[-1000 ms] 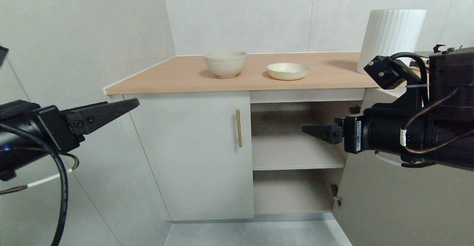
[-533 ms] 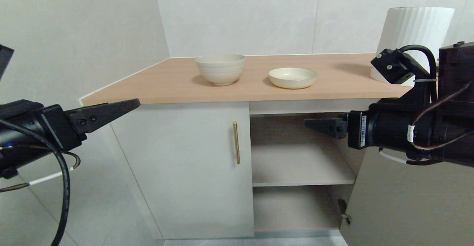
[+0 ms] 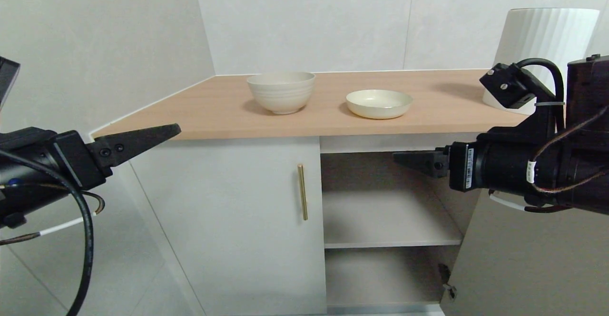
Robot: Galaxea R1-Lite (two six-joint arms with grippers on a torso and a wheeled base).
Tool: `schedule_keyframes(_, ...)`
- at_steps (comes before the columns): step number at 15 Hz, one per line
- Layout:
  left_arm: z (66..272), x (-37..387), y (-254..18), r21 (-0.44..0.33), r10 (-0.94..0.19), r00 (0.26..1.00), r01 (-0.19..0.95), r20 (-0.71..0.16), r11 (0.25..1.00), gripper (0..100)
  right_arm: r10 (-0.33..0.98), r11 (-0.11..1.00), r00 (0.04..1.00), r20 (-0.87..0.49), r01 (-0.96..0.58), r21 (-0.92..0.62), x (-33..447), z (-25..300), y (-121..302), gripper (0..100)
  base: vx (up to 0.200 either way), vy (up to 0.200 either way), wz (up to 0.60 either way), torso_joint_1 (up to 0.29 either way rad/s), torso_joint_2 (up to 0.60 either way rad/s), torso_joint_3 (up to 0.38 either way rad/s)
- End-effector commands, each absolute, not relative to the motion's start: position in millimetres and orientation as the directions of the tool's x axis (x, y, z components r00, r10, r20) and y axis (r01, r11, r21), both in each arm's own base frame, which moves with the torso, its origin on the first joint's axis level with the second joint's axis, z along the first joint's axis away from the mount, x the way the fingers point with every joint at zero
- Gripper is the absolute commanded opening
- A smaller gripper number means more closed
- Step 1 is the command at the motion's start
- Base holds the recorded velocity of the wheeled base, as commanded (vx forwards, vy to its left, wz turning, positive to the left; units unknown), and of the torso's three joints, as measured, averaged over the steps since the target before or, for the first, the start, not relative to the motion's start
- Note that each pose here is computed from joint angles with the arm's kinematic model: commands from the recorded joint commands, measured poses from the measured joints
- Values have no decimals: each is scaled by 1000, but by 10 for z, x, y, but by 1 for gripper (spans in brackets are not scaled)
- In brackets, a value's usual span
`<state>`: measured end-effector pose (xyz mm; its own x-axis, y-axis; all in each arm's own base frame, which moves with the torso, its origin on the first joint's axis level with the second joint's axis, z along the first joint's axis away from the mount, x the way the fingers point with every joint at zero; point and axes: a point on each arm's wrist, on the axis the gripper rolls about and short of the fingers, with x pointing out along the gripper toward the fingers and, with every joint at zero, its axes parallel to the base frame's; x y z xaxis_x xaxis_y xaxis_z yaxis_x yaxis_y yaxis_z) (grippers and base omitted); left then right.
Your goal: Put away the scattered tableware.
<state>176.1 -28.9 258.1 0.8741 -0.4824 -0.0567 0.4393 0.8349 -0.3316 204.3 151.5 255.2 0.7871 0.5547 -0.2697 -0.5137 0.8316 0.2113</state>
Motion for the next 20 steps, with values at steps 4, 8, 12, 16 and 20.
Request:
schedule_keyframes(4, 2538, 1782, -298, -342, -510, 857, 458, -76, 821, 100, 554, 832, 788, -268, -514, 209, 2077, 2520, 1534, 100, 0, 0, 0, 3, -14, -8)
schedule_keyframes(8, 2492, 1847, -306, -352, -511, 854, 450, -101, 821, 100, 536, 844, 799, -273, -496, 206, 2133, 2499, 1505, 100, 0, 0, 0, 60, -245, -251)
schedule_keyframes(12, 2421, 1924, -318, -369, -511, 847, 433, -146, 822, 100, 518, 855, 806, -286, -478, 202, 2195, 2463, 1484, 100, 0, 0, 0, 173, -520, -294)
schedule_keyframes(16, 2372, 1979, -324, -377, -510, 844, 423, -167, 824, 100, 516, 856, 809, -283, -476, 202, 2245, 2429, 1509, 100, 0, 0, 0, 181, -477, -288)
schedule_keyframes(20, 2332, 2029, -330, -382, -509, 841, 416, -184, 825, 100, 506, 862, 814, -284, -465, 202, 2287, 2406, 1496, 100, 0, 0, 0, 195, -488, -283)
